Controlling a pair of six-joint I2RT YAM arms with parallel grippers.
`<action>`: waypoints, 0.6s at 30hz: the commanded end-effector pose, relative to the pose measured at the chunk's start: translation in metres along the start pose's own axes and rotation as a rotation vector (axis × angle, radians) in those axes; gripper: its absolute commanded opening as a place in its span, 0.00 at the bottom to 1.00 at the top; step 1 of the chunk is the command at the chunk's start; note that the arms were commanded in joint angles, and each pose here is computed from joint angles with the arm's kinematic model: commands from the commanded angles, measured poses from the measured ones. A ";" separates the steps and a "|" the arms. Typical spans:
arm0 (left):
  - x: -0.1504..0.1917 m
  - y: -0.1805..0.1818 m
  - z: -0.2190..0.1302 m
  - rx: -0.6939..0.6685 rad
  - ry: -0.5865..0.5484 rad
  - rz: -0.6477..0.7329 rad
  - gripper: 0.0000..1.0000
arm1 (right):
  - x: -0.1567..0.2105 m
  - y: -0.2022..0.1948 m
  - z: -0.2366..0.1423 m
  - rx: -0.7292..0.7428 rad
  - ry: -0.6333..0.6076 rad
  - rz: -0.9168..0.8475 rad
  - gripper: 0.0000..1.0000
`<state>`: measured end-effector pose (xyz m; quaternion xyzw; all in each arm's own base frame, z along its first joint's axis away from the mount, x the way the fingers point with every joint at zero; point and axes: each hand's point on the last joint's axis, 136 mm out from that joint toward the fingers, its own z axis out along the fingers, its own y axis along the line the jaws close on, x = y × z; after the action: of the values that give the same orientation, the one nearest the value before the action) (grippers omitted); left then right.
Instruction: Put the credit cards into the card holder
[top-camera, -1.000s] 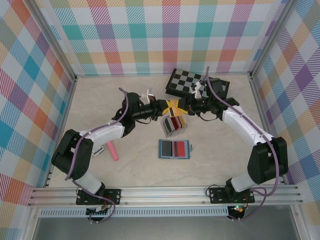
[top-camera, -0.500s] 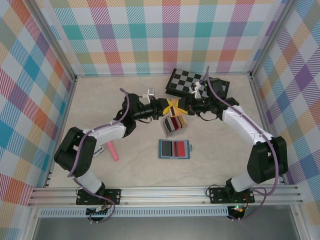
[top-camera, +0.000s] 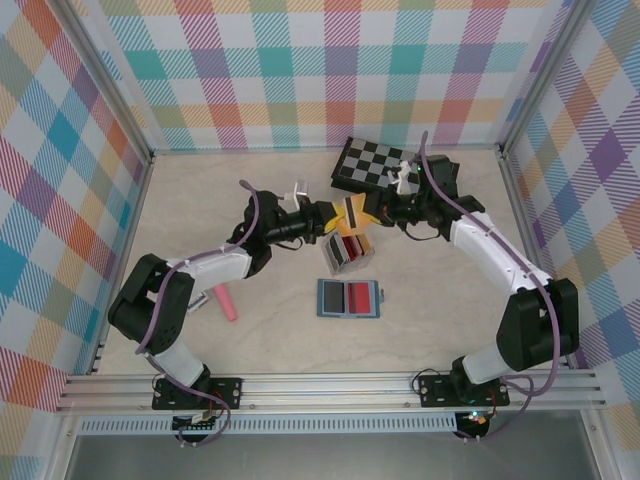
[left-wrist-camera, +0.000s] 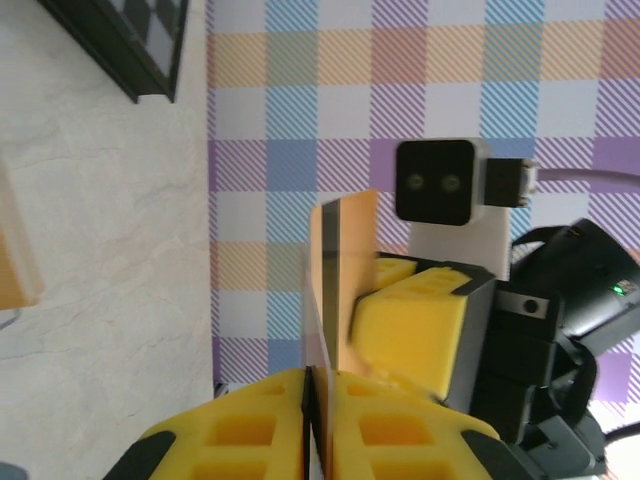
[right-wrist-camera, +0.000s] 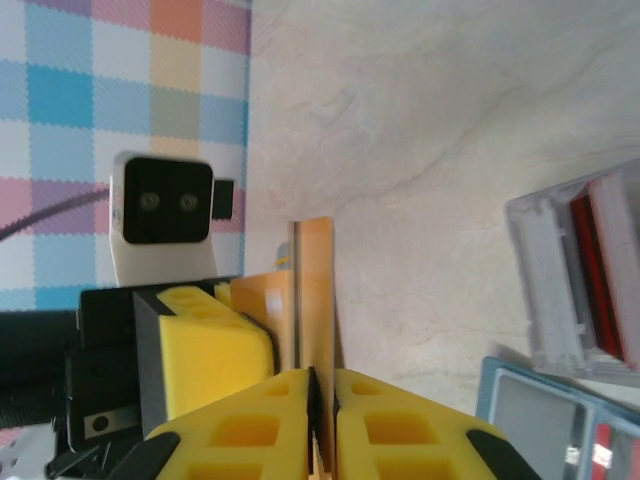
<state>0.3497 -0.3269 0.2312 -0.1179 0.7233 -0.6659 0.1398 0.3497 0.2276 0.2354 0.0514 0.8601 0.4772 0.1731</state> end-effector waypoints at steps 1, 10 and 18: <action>-0.013 -0.007 -0.016 0.011 -0.078 0.021 0.10 | -0.008 -0.026 -0.009 0.128 -0.061 0.023 0.10; -0.015 0.039 -0.032 -0.191 -0.133 -0.041 0.00 | -0.014 -0.066 -0.002 0.361 -0.018 -0.109 0.09; -0.007 0.052 -0.045 -0.313 -0.115 0.011 0.00 | -0.003 -0.085 0.034 0.539 0.116 -0.345 0.10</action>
<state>0.3404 -0.2861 0.1777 -0.1848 0.7981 -0.5536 0.1498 0.3723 0.2105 0.1548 -0.0189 0.9500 0.2572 0.1762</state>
